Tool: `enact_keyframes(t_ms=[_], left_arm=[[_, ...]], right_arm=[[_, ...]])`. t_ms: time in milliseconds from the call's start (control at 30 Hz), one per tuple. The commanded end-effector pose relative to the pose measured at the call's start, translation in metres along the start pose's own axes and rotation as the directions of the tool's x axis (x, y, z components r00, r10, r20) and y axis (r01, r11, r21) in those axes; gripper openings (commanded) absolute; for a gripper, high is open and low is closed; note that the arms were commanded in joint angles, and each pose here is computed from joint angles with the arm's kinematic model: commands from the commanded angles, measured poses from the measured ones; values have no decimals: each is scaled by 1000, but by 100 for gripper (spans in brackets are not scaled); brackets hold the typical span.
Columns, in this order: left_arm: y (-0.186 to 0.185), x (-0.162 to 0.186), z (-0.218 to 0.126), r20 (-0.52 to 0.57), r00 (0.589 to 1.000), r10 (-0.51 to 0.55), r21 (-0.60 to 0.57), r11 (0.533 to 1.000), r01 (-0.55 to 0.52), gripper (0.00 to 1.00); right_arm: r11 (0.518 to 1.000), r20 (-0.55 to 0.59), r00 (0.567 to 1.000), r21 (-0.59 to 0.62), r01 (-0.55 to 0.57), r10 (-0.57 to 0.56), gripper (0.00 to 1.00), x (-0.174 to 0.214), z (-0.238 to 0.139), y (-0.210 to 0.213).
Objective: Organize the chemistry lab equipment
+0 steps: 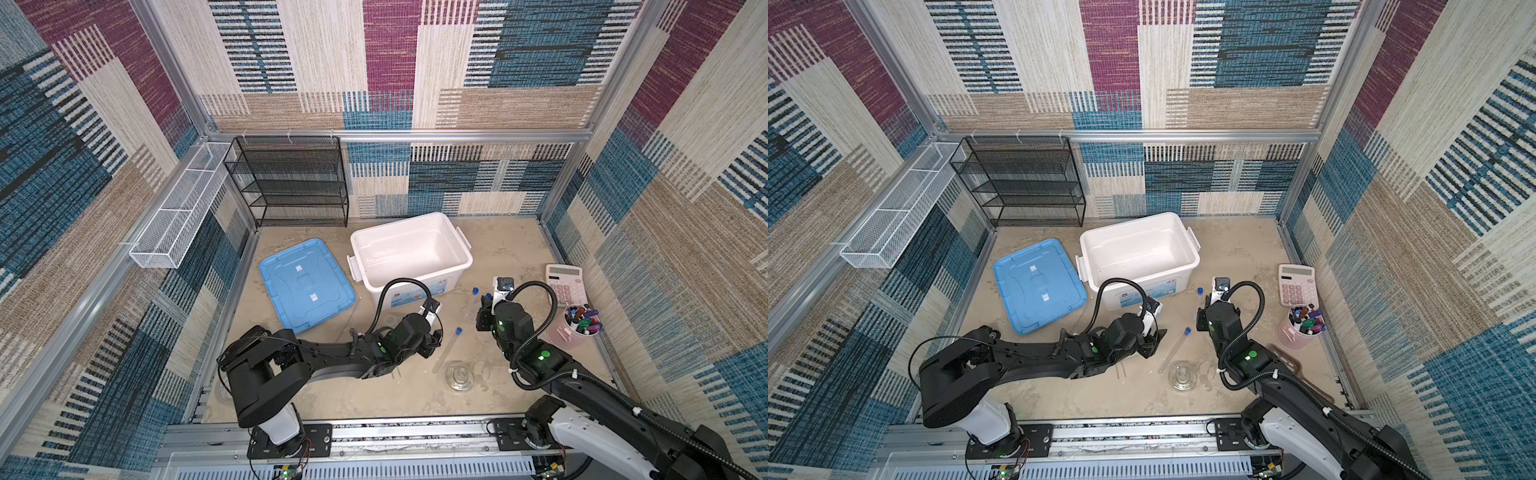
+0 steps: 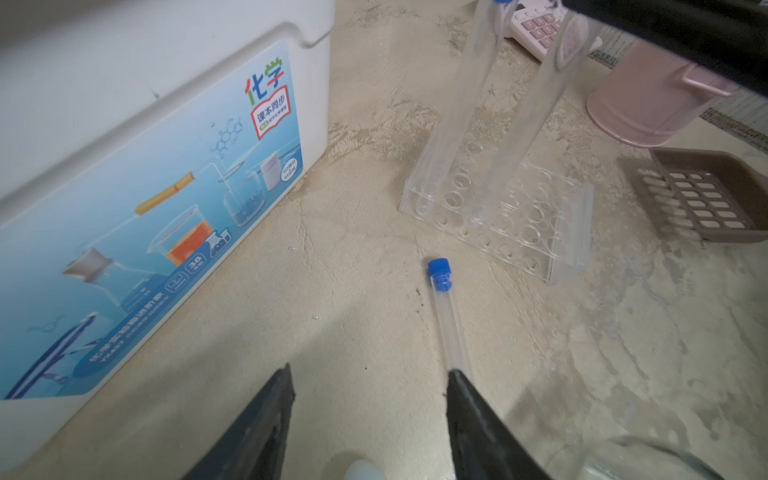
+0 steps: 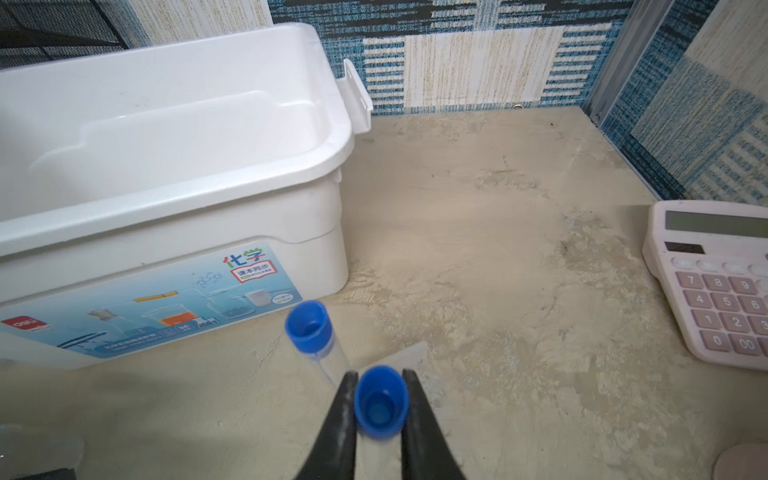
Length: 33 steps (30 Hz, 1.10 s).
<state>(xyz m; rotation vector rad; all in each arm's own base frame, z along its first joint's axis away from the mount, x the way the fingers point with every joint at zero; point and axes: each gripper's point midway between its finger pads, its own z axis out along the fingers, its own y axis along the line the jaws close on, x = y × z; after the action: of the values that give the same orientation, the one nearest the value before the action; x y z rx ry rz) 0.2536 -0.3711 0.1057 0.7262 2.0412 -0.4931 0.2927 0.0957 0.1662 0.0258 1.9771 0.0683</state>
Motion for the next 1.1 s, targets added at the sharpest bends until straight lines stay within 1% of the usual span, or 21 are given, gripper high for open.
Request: enact_keyframes(t_ms=[0, 333, 833, 967, 1067], left_arm=[[2, 1, 1, 0, 1000, -21, -14, 1000, 21, 61], [4, 1, 0, -2, 1000, -19, -23, 1000, 19, 61], [0, 5, 5, -37, 999, -11, -7, 1000, 11, 61], [-3, 8, 6, -50, 999, -11, 4, 1000, 11, 60], [-6, 8, 8, -54, 998, -11, 15, 1000, 11, 60]], right_arm=[[1000, 39, 999, 6, -9, 9, 13, -9, 2, 2], [1000, 37, 999, 12, -5, 4, 12, -6, 6, 8], [1000, 30, 999, 18, 18, -19, 12, -1, 10, 10], [1000, 33, 999, 21, 22, -23, 13, -2, 9, 9], [1000, 33, 999, 17, 26, -27, 18, -2, 9, 10]])
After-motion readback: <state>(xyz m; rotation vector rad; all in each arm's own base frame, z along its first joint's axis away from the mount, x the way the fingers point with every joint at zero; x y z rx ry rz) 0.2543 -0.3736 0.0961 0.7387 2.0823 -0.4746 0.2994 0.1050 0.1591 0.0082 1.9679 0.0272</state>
